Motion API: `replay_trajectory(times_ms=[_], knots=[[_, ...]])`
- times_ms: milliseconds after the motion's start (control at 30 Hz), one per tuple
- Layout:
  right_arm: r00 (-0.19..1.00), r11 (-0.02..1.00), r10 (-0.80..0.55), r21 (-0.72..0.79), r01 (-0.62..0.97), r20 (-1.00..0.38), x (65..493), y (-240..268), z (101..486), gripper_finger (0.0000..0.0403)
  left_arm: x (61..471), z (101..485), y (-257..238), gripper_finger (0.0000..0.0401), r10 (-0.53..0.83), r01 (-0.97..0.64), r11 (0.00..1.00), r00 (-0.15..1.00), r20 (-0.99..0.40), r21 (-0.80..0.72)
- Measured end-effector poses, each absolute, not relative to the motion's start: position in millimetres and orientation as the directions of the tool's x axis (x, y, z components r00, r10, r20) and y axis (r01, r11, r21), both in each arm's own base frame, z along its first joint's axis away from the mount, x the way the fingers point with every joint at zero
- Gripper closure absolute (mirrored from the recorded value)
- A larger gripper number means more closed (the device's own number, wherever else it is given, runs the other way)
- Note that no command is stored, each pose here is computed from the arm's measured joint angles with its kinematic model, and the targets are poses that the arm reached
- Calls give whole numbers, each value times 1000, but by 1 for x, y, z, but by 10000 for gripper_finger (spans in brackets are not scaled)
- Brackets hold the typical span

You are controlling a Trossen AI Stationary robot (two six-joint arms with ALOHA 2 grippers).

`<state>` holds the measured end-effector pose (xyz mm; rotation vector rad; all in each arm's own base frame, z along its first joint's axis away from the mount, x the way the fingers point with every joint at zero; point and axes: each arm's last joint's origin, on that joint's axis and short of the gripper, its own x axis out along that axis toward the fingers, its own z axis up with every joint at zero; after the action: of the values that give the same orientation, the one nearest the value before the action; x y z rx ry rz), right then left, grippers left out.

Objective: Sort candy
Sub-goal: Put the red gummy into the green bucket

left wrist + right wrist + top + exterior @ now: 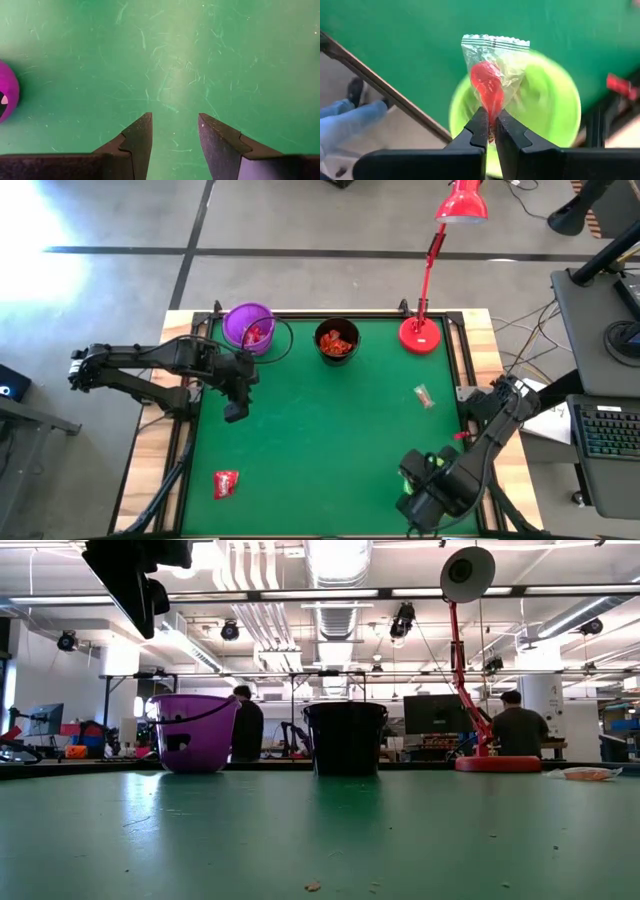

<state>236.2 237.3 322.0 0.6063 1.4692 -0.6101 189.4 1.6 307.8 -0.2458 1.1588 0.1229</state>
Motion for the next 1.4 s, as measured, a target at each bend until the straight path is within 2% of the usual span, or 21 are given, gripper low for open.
replay_trajectory(times_ms=[233, 633, 867, 1133, 1400], knots=[[-162, 632, 23, -112, 767, -986, 215, 251, 300, 390, 189, 308, 2, 260, -31, -222, 966, 398, -917, -129], [-192, 563, -19, -170, 809, -981, 206, 255, 284, 390, 190, 308, 2, 260, -31, -222, 966, 402, -915, -130], [-181, 565, -43, -174, 807, -982, 206, 255, 273, 388, 190, 308, 2, 260, -31, -221, 966, 405, -914, -131], [-101, 626, 50, -48, 778, -994, 213, 263, 238, 338, 190, 308, 2, 260, -31, -221, 966, 405, -914, -131], [-141, 566, 5, -114, 817, -990, 205, 256, 238, 283, 190, 308, 2, 260, -31, -200, 972, 404, -914, -121]])
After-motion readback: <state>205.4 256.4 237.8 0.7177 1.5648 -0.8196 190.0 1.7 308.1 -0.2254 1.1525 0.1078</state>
